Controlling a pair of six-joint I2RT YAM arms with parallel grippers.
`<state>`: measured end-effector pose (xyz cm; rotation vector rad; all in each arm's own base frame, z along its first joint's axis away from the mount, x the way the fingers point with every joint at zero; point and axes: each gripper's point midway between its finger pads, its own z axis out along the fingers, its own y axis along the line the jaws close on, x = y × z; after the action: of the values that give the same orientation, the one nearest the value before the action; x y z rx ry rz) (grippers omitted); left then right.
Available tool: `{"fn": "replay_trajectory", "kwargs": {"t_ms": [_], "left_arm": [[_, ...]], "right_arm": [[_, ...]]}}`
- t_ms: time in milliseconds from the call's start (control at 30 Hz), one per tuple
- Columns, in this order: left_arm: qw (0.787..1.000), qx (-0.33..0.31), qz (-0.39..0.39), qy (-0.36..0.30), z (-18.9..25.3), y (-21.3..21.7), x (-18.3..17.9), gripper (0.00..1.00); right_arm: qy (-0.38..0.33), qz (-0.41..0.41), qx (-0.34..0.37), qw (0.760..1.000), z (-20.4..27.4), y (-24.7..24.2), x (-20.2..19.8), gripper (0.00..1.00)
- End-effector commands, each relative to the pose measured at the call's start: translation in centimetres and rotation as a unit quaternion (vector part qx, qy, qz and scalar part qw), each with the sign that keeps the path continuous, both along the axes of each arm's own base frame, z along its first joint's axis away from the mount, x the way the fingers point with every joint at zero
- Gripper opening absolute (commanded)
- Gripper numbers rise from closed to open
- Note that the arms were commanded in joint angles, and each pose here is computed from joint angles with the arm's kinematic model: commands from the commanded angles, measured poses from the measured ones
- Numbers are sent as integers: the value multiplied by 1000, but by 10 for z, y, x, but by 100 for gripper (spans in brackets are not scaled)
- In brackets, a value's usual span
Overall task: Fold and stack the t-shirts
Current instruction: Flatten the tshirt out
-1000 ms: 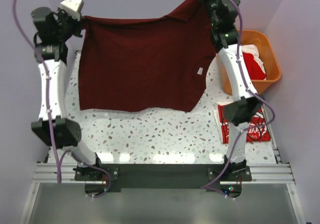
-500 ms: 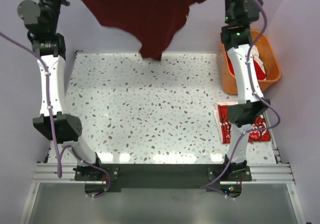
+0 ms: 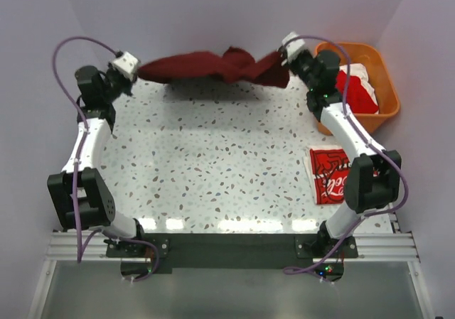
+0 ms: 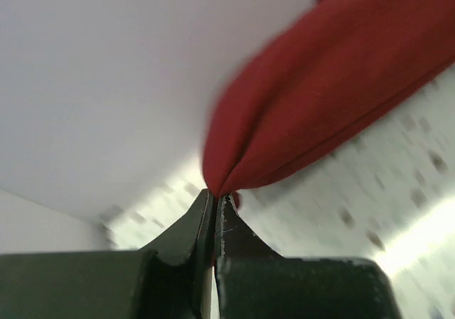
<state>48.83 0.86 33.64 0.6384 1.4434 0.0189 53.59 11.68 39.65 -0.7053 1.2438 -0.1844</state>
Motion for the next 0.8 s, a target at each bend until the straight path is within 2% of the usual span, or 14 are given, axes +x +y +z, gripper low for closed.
{"fn": "replay_trajectory", "kwargs": {"t_ms": [0, 133, 167, 333, 400, 433, 500, 533, 600, 633, 667, 700, 733, 767], "left_arm": [[991, 84, -82, 64, -65, -18, -34, 0], [974, 118, -107, 160, -125, -16, -51, 0], [964, 122, -123, 200, -144, -18, -63, 0], [930, 129, -176, 296, -173, -22, -87, 0], [916, 140, -188, 325, -184, -22, -104, 0], [910, 146, -196, 336, -189, -22, -112, 0], [891, 157, -219, 366, -199, -24, -136, 0], [882, 162, -229, 378, -204, -24, -146, 0], [855, 181, -262, 409, -220, -26, -181, 0], [847, 187, -271, 417, -225, -26, -191, 0], [834, 193, -286, 431, -236, -27, -207, 0], [827, 209, -287, 436, -240, -23, -216, 3], [822, 217, -288, 440, -244, -21, -221, 12], [821, 227, -285, 440, -250, -18, -223, 21]], "right_arm": [[51, 53, -64, 995, -38, 9, -41, 0], [154, 79, -107, 979, -108, 7, -72, 0], [180, 88, -115, 973, -122, 9, -78, 0], [296, 127, -161, 933, -172, 6, -116, 0], [329, 170, -168, 913, -180, 13, -138, 0], [380, 194, -171, 888, -192, 15, -163, 0], [414, 234, -193, 859, -202, 19, -193, 0], [462, 259, -193, 826, -217, 21, -224, 0], [481, 296, -216, 797, -225, 22, -257, 0], [514, 323, -222, 763, -237, 27, -289, 0], [517, 342, -233, 750, -239, 31, -303, 0], [525, 359, -238, 734, -241, 36, -318, 0], [542, 389, -252, 701, -246, 43, -345, 1], [548, 400, -258, 688, -247, 46, -354, 18]]}}
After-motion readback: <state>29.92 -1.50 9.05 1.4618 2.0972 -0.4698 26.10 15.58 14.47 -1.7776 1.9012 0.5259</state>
